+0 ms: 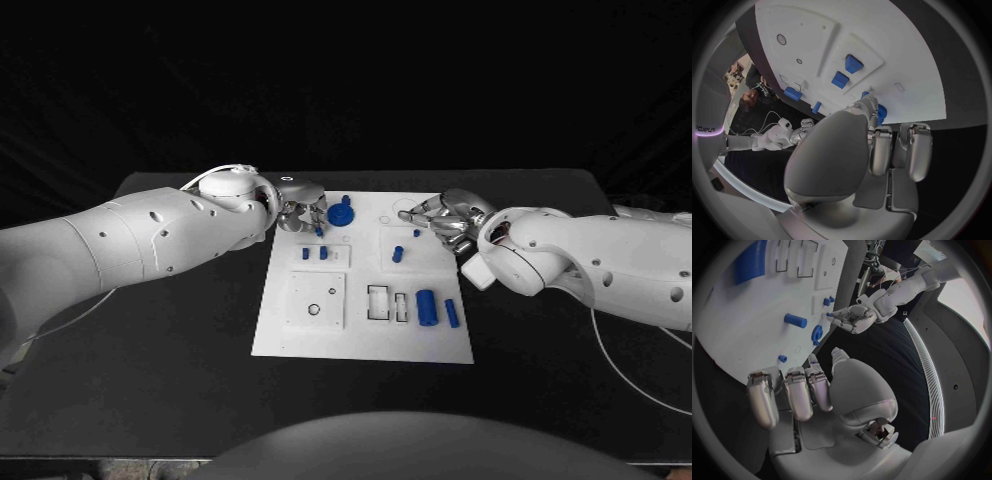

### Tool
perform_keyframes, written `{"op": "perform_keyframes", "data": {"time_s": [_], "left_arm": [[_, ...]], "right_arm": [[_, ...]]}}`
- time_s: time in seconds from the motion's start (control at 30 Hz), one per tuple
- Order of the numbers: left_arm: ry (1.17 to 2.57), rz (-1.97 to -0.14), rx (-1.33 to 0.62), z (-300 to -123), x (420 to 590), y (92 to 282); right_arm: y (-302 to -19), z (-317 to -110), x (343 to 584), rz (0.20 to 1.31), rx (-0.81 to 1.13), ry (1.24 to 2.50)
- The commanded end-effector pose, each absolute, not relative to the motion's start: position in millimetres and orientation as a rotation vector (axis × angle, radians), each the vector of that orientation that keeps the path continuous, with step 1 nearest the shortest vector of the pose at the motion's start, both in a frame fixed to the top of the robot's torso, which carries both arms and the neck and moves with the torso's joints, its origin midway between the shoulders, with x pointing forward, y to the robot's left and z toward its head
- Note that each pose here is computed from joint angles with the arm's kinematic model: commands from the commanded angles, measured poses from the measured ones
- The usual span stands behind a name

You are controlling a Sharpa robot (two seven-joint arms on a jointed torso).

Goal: Assemble the parts on the task board

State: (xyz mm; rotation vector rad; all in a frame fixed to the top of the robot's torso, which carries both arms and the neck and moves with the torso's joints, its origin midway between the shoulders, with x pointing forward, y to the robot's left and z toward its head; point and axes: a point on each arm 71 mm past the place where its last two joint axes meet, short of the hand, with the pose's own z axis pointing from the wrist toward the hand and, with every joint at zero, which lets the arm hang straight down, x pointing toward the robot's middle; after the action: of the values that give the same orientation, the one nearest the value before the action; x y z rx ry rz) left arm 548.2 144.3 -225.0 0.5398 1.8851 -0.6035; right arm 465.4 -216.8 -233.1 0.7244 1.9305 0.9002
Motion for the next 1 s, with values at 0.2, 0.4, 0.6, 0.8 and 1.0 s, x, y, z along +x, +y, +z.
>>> {"op": "perform_keyframes", "data": {"time_s": [0.2,0.4,0.6,0.8,1.0], "left_arm": [[1.915,-0.594,0.547,-227.2,547.0,143.4],[1.921,-0.591,0.546,-228.1,546.8,143.5],[1.924,-0.59,0.547,-228.7,546.6,142.9],[1.919,-0.585,0.545,-228.6,547.2,143.2],[1.921,-0.586,0.551,-228.9,546.8,142.8]], "right_arm": [[-215.0,-233.7,464.5,0.909,0.708,1.948],[-214.9,-233.8,464.4,0.91,0.708,1.95],[-215.2,-234.0,464.1,0.91,0.708,1.956],[-215.0,-234.1,464.0,0.91,0.708,1.957],[-214.6,-234.2,463.9,0.911,0.707,1.959]]}}
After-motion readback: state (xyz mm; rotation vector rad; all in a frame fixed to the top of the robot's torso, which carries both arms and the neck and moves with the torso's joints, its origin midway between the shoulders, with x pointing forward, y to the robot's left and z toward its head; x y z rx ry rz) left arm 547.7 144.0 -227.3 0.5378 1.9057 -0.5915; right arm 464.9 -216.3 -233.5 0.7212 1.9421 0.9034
